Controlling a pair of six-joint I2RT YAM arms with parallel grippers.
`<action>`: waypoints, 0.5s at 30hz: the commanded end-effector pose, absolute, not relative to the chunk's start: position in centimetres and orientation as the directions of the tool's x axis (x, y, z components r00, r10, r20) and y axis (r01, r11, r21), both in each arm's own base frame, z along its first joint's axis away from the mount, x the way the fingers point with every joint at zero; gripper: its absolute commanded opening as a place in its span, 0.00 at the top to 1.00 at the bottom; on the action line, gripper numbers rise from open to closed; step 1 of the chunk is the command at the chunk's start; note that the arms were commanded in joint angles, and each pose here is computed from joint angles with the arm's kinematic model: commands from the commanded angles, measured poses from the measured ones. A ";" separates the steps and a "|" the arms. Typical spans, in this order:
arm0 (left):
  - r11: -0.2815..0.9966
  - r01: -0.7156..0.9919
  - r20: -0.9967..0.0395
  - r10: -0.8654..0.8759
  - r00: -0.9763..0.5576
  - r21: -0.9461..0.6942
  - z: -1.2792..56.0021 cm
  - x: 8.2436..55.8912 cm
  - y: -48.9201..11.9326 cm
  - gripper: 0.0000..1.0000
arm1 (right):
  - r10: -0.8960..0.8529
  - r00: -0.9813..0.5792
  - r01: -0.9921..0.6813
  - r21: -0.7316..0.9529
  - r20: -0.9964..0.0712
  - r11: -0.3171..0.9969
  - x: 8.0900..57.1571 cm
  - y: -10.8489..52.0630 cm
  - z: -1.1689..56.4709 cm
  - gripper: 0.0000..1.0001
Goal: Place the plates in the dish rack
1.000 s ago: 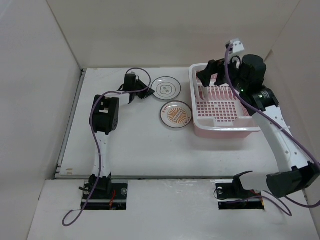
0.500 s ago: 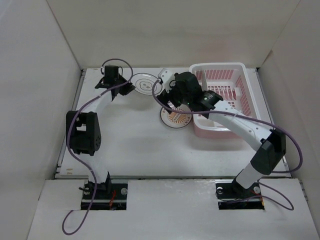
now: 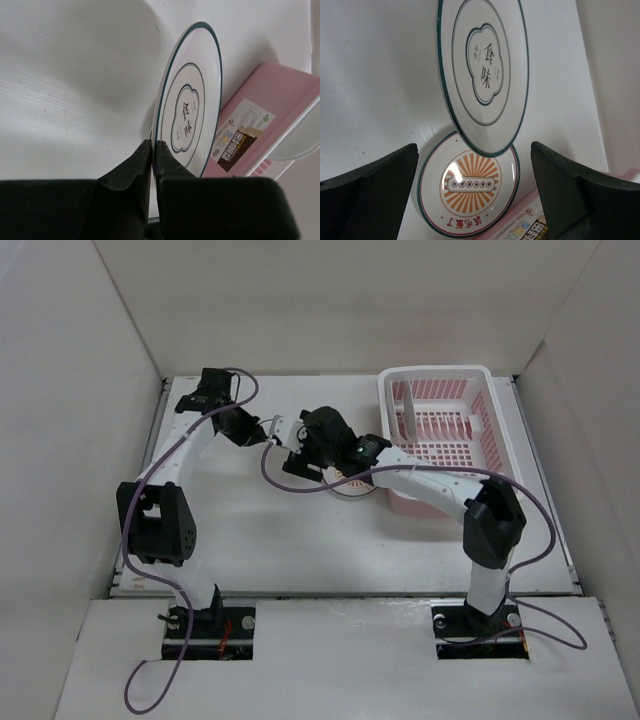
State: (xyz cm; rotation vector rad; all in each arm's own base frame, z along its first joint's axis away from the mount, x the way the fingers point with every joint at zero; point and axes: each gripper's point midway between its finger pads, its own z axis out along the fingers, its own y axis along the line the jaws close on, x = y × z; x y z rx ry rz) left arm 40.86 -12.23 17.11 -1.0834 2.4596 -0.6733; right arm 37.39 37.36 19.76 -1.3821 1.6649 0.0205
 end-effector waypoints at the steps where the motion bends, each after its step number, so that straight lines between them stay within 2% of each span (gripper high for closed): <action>1: 0.549 -0.534 -0.145 -0.772 -0.619 -0.643 22.5 39.3 -12.3 1.00 | -0.706 0.146 -0.713 -0.569 -0.693 0.410 38.8 38.8 24.0 0.02; 5: 0.542 -0.515 -0.127 -0.761 -0.636 -0.664 23.6 38.4 -12.5 1.00 | -0.705 0.113 -0.709 -0.555 -0.700 0.436 39.5 39.3 23.0 0.04; 9: 0.535 -0.498 -0.146 -0.767 -0.625 -0.683 25.1 37.8 -12.1 1.00 | -0.692 0.097 -0.701 -0.542 -0.716 0.463 40.1 39.8 23.2 0.15; 10: 0.537 -0.498 -0.156 -0.771 -0.618 -0.681 25.4 37.5 -11.9 1.00 | -0.691 0.098 -0.700 -0.543 -0.716 0.464 40.3 40.0 23.2 0.25; 12: 0.545 -0.499 -0.157 -0.766 -0.624 -0.674 25.2 37.1 -11.8 1.00 | -0.676 0.098 -0.719 -0.522 -0.730 0.459 40.0 40.5 23.1 0.35; 15: 0.535 -0.509 -0.157 -0.777 -0.610 -0.674 25.2 37.0 -11.1 1.00 | -0.642 0.104 -0.718 -0.504 -0.760 0.480 39.7 40.7 24.2 0.72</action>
